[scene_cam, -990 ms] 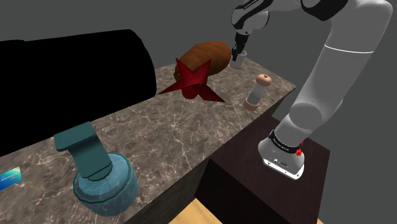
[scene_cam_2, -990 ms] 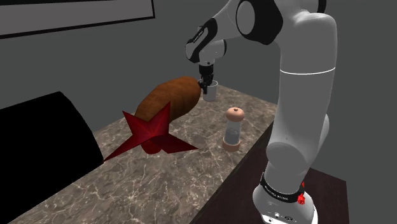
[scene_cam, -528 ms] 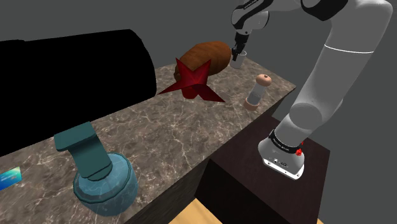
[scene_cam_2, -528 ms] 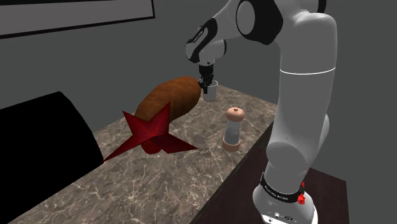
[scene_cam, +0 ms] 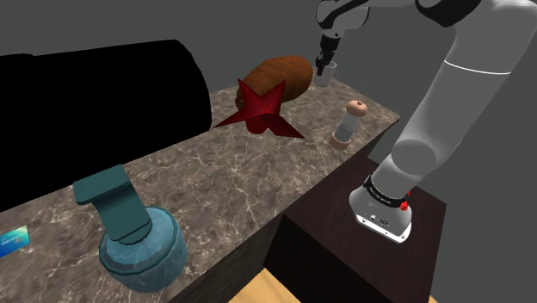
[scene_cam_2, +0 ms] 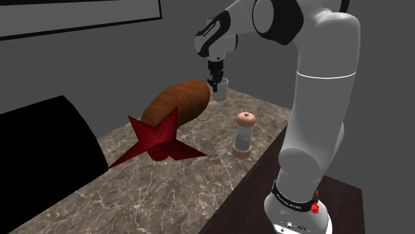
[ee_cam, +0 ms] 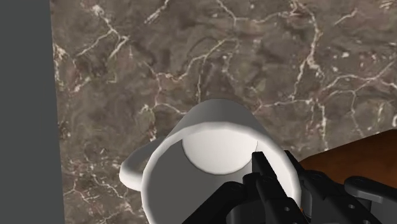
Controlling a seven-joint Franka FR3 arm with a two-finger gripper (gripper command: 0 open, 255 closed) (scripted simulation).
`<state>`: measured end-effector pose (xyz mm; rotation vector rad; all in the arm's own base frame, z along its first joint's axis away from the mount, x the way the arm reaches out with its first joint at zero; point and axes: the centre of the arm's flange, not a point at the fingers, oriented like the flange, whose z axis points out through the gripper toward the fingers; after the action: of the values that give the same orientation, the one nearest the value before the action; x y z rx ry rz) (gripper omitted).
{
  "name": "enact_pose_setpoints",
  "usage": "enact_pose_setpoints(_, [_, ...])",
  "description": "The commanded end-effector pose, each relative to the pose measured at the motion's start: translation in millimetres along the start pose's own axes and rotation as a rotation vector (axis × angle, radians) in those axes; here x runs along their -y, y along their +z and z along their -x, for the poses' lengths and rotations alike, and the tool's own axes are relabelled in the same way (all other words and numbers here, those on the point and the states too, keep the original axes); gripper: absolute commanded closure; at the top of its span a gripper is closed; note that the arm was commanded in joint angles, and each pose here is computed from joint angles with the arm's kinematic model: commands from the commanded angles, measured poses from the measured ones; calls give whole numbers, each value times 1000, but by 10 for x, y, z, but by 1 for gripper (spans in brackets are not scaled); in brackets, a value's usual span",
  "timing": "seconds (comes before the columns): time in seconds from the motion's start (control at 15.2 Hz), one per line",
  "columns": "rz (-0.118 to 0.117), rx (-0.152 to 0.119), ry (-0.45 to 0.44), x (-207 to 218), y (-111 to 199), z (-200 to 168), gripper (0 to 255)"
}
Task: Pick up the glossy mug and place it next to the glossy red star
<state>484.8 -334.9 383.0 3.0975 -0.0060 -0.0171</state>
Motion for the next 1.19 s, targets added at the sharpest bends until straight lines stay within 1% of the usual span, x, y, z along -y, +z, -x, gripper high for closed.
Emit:
enact_pose_setpoints(0.0, [0,0,0,-6,-116,-3,255])
enact_pose_setpoints(1.12, [0,0,0,-45,-1013,7,255])
